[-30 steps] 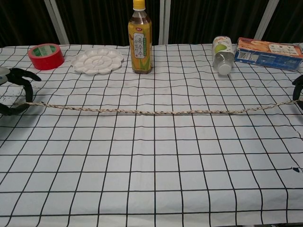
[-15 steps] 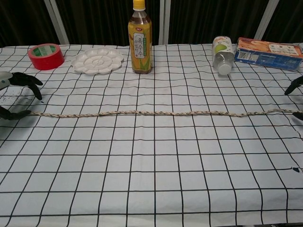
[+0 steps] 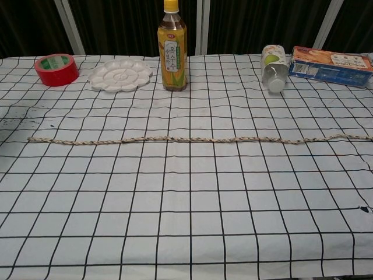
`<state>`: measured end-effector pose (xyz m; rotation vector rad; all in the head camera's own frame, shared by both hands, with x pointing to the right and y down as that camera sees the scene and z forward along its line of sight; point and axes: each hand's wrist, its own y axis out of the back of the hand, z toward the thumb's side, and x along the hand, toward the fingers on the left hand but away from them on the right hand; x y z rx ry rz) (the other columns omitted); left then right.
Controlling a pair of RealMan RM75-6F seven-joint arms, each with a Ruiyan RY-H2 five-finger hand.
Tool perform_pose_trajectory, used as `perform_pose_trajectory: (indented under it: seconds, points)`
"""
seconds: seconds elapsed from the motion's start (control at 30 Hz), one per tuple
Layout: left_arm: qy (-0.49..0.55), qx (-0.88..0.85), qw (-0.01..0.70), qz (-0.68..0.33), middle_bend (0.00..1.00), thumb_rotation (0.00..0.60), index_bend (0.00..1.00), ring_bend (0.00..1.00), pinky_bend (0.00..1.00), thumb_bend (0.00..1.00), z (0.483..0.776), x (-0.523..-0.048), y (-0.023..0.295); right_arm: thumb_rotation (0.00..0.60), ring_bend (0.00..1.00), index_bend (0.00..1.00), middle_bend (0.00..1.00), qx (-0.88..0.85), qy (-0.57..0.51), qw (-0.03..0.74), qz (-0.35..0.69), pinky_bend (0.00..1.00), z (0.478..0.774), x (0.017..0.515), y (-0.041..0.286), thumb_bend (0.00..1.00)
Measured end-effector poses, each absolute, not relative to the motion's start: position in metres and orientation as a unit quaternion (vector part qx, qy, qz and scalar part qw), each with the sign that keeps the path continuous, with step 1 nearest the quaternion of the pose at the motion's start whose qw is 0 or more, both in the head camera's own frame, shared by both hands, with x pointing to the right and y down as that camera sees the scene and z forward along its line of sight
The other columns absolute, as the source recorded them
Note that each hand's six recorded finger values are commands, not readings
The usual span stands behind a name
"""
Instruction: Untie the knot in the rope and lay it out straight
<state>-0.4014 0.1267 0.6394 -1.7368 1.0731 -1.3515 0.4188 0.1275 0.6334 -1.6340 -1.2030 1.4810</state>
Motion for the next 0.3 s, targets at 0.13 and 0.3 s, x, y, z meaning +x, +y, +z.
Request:
perform_pose_trajectory:
  seconds: [0.13,0.3]
  points:
    - [0.431,-0.627,0.365,-0.536,0.09,0.600,0.27,0.00,0.00,0.18,0.606,-0.429,0.136,0.600,0.00,0.21,0.12,-0.607,-0.471,0.335,0.545,0.00,0.593,0.433,0.138,0.20]
    - [0.457,-0.595,0.358,-0.556,0.09,0.600,0.27,0.00,0.00,0.18,0.581,-0.449,0.168,0.600,0.00,0.21,0.12,-0.598,-0.482,0.345,0.540,0.00,0.562,0.445,0.162,0.20]
